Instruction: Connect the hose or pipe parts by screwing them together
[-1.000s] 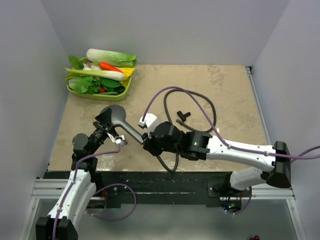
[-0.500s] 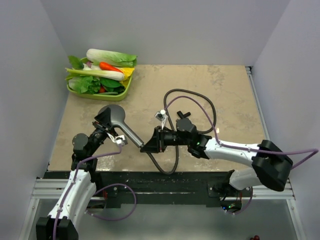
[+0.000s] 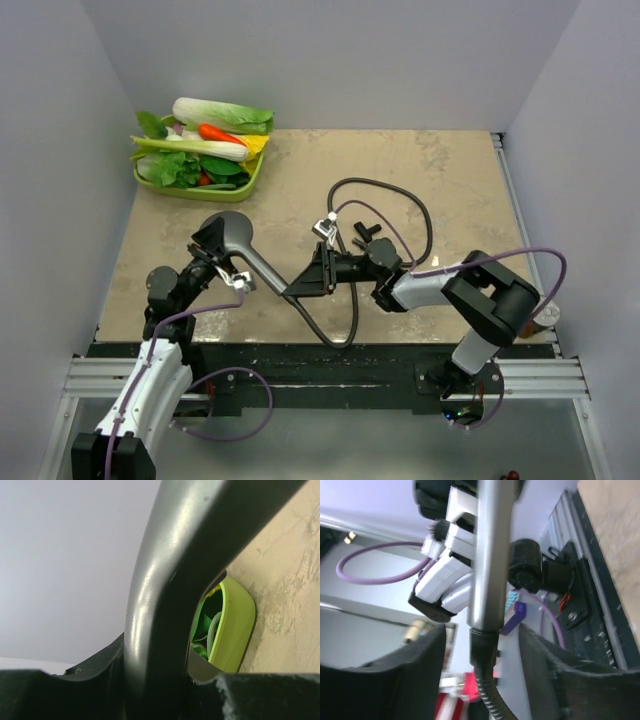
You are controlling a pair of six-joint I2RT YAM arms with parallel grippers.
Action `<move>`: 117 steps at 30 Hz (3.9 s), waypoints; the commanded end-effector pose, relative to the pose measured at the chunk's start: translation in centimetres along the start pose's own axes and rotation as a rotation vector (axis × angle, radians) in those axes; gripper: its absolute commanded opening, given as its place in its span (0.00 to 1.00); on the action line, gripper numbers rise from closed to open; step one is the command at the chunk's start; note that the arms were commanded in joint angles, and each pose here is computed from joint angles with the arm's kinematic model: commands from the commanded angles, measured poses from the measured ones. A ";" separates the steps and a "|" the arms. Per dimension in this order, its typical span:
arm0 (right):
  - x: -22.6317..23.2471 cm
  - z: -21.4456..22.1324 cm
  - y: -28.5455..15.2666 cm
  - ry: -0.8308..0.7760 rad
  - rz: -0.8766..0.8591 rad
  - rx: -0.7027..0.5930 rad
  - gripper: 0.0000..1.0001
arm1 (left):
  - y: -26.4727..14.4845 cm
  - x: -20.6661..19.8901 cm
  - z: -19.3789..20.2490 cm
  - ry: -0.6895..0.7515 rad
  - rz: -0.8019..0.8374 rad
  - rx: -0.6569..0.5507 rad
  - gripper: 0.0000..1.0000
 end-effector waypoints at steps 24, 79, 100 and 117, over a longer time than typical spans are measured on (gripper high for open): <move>7.2 1.9 -1.5 -1.216 1.323 0.068 0.73 | 0.4 4.1 -1.6 0.033 -0.129 -0.089 0.00; 7.8 0.2 3.8 -0.632 0.303 -0.011 0.00 | 0.3 4.5 -1.7 0.045 -0.143 -0.086 0.00; 2.4 -11.9 -11.5 -0.494 1.247 -0.620 0.97 | 4.3 -1.0 6.3 -0.111 0.098 0.271 0.05; -5.1 -14.5 -16.7 -0.355 1.491 -0.569 0.94 | 3.9 -2.8 12.6 -0.218 0.186 0.531 0.99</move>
Point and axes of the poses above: each gripper's point midway between its finger pads, its own y axis out along the fingers, its own x axis along the line the jaws close on, z = x × y, the point moved 4 cm from there along -y, back along the fingers, and after that the axes turned 3 degrees about y, right-handed, at the moved point
